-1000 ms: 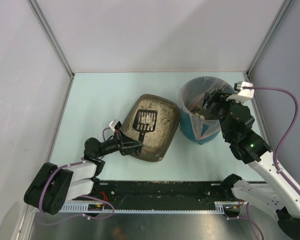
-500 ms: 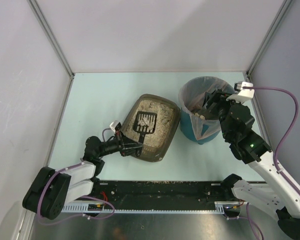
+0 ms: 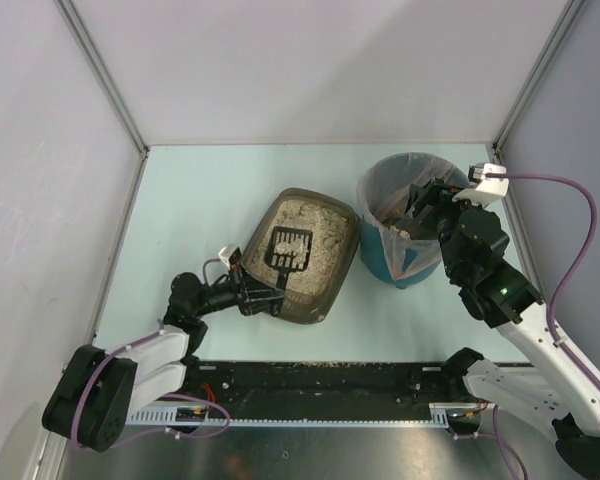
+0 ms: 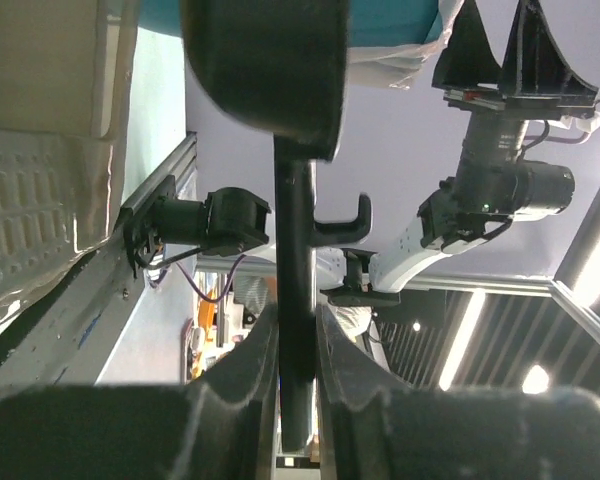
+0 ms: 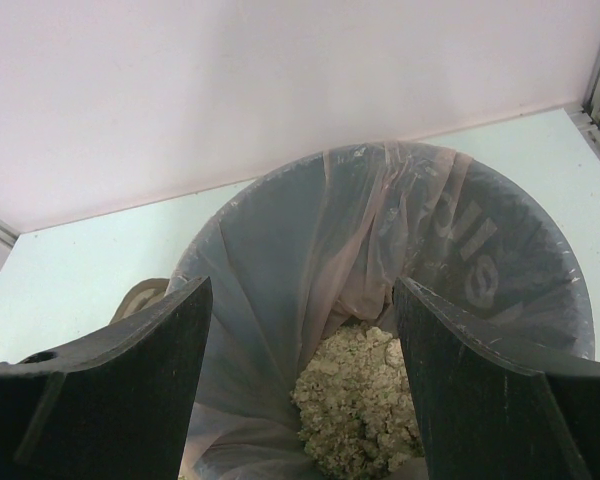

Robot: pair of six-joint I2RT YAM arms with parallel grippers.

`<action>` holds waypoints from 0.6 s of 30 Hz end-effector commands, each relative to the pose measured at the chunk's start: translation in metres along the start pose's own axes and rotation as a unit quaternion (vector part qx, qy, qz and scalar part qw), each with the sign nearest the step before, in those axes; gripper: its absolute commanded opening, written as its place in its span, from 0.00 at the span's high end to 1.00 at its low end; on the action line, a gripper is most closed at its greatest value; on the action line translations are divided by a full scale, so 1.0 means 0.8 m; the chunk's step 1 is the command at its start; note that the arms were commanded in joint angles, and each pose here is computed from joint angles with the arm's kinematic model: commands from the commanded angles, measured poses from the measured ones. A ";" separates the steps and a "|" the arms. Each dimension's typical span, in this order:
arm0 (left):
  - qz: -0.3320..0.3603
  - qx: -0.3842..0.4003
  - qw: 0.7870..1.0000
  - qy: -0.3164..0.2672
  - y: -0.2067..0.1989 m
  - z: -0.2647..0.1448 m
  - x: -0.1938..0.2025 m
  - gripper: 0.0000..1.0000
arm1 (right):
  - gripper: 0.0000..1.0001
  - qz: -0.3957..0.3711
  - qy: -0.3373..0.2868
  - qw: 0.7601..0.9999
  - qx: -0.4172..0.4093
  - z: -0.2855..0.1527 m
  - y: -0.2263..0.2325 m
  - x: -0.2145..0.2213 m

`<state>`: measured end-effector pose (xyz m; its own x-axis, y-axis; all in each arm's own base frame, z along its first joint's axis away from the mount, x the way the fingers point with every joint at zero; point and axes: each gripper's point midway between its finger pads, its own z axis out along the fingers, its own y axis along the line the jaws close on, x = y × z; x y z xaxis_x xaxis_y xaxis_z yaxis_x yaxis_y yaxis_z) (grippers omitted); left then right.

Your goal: Clean the litter box

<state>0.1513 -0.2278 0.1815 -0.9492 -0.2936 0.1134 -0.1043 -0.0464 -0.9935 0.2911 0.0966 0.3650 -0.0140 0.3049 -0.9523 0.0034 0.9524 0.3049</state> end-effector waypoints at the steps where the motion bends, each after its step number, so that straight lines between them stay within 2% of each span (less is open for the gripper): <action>1: 0.042 0.015 0.999 -0.016 -0.017 0.001 -0.010 1.00 | 0.23 0.008 -0.015 1.000 0.004 -0.001 -0.001 -0.009; 3: 0.046 0.004 0.999 0.022 -0.013 0.010 0.005 1.00 | 0.23 0.005 -0.015 1.000 0.008 0.000 -0.003 -0.009; 7: 0.041 0.009 0.999 -0.034 -0.013 0.000 -0.020 1.00 | 0.23 0.007 -0.016 1.000 0.010 0.000 -0.003 -0.010; 11: 0.047 0.004 0.999 0.021 -0.021 0.023 0.009 1.00 | 0.23 0.005 -0.012 1.000 0.011 0.002 -0.003 -0.006; 18: 0.034 0.018 0.999 -0.007 -0.051 0.039 -0.015 1.00 | 0.23 0.009 -0.007 1.000 0.022 0.003 -0.006 -0.001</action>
<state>0.1571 -0.2461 0.1872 -0.9551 -0.2753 0.1094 -0.1103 -0.0120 -0.9938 0.2925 0.0956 0.3631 -0.0162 0.3028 -0.9529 0.0165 0.9530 0.3025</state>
